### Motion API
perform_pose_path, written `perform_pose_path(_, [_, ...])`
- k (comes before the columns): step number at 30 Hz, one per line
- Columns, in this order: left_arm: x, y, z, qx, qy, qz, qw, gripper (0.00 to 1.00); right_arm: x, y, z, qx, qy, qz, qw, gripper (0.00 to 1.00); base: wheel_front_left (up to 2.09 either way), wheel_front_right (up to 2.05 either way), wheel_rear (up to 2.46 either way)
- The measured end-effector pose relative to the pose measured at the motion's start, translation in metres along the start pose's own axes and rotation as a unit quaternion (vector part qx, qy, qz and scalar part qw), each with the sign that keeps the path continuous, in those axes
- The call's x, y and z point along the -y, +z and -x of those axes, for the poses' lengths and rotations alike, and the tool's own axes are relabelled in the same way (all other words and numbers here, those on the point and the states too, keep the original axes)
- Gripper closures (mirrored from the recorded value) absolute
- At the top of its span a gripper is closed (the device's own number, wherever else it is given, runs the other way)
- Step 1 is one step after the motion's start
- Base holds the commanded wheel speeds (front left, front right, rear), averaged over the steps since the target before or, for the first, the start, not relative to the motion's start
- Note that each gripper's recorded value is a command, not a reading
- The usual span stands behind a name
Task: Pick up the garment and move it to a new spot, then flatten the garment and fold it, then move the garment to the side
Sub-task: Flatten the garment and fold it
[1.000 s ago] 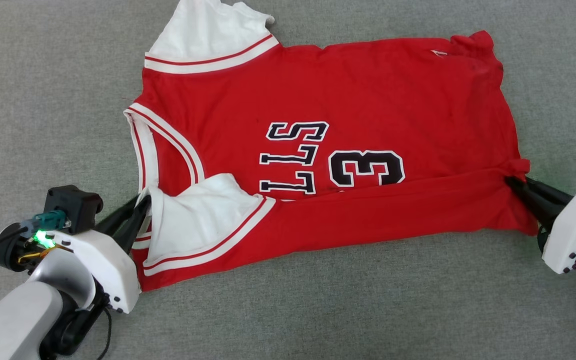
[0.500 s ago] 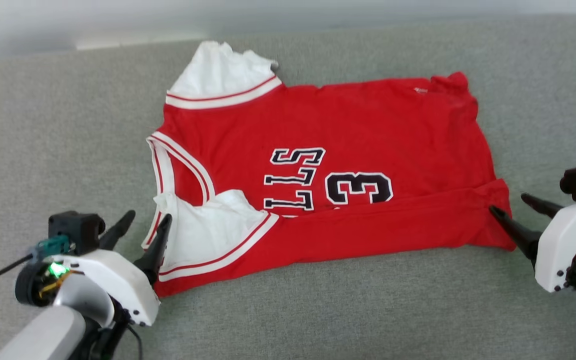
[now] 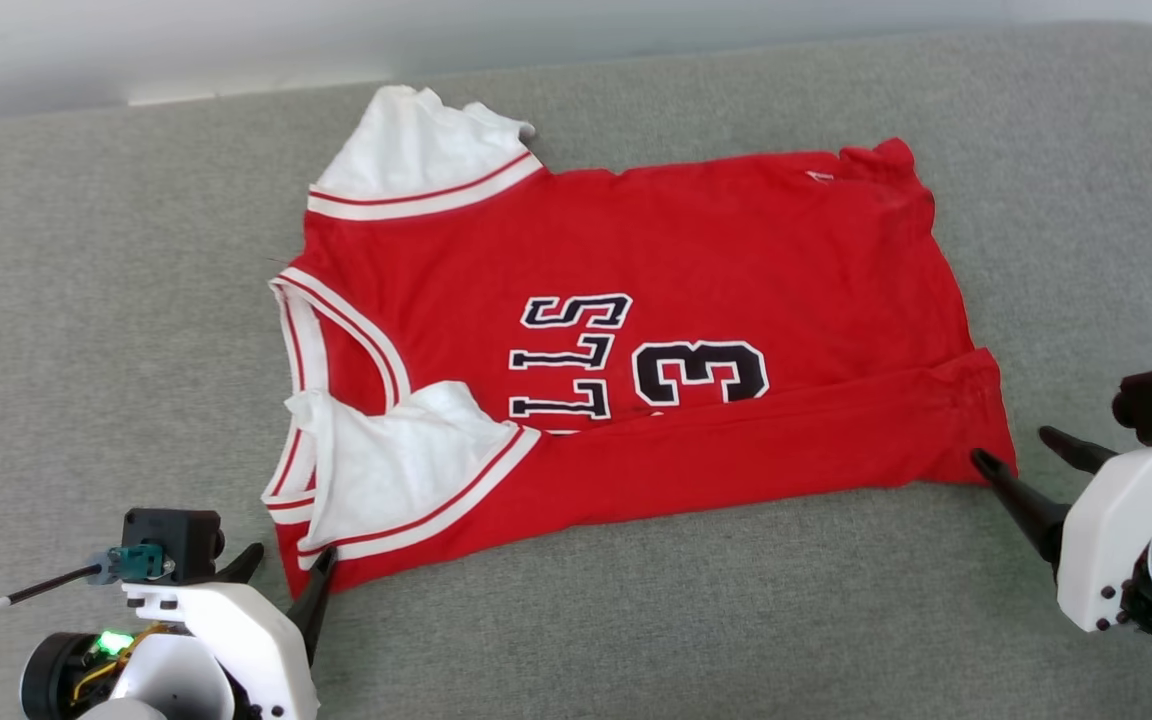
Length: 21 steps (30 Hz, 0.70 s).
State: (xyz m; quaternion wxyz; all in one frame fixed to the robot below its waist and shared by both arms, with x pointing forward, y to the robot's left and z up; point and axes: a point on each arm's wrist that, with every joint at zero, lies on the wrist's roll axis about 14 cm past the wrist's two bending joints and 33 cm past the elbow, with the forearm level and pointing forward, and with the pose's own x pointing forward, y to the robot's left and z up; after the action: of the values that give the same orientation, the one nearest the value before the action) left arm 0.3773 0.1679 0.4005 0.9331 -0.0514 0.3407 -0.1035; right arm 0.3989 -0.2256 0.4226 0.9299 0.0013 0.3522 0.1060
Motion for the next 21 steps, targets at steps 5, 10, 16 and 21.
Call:
perform_pose_path(5, [-0.005,-0.028,-0.022,-0.064,0.012,0.009,0.998,0.0,0.005,-0.006,0.006,-0.013,-0.023,-0.008,1.0,0.0,0.0,0.0,0.0])
perform_pose_path(10, [0.005,-0.035,-0.025,-0.086,-0.017,0.012,0.996,1.0,0.006,-0.004,0.009,-0.015,-0.029,-0.003,0.999,0.0,0.0,0.0,0.0])
perform_pose_path(16, [0.011,-0.023,-0.013,-0.037,-0.021,0.018,0.999,1.0,0.007,-0.006,0.008,-0.031,-0.034,0.001,0.999,0.0,0.0,0.0,0.0])
perform_pose_path(21, [0.014,-0.006,0.001,0.005,-0.022,0.014,1.0,1.0,0.009,-0.017,-0.006,-0.059,-0.041,-0.004,0.997,0.0,0.0,0.0,0.0])
